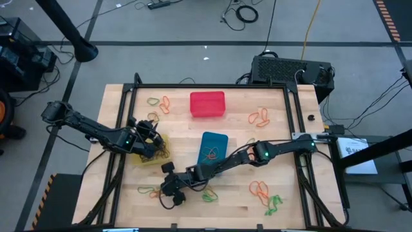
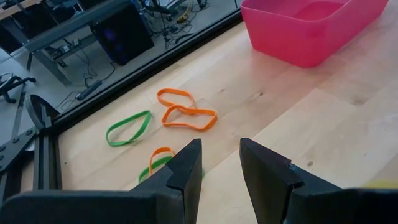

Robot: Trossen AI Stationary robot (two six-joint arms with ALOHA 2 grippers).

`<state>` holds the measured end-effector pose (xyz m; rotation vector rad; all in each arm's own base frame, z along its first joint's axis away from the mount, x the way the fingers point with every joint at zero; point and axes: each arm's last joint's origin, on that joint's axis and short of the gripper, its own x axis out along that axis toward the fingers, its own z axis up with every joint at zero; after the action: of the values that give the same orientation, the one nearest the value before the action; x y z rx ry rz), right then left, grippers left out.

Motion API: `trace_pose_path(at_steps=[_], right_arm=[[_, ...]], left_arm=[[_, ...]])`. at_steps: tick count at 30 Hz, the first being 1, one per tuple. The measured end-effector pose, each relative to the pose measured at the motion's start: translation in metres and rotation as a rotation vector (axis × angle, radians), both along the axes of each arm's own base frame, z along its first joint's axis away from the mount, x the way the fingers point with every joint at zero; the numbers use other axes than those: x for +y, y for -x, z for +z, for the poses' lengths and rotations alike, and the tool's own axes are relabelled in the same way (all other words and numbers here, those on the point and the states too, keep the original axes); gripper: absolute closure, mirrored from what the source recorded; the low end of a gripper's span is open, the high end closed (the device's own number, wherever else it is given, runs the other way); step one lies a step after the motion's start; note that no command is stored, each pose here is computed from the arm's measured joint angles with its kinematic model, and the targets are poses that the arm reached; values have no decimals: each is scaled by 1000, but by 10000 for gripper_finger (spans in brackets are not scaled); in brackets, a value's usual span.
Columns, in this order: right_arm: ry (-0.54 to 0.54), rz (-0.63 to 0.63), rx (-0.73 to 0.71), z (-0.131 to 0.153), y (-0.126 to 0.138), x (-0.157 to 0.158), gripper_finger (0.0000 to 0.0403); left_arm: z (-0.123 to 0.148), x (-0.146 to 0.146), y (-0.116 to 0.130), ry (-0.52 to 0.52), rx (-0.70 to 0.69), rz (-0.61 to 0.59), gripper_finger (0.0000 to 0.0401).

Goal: Sort rubber bands into baskets
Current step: Put the orange rubber band into the blue bin

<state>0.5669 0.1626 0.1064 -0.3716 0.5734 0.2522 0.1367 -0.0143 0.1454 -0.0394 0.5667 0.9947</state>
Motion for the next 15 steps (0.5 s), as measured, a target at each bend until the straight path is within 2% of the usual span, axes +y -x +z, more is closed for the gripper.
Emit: trace_pose_path(at_steps=[5, 10, 15], right_arm=[[2, -2, -17, 5, -1, -1, 395], [2, -3, -76, 31, -1, -1, 397], [10, -67, -180, 49, -3, 1, 397]], left_arm=[[0, 0, 0, 0, 0, 0, 283], [0, 0, 0, 0, 1, 0, 283], [0, 0, 0, 0, 0, 0, 283]])
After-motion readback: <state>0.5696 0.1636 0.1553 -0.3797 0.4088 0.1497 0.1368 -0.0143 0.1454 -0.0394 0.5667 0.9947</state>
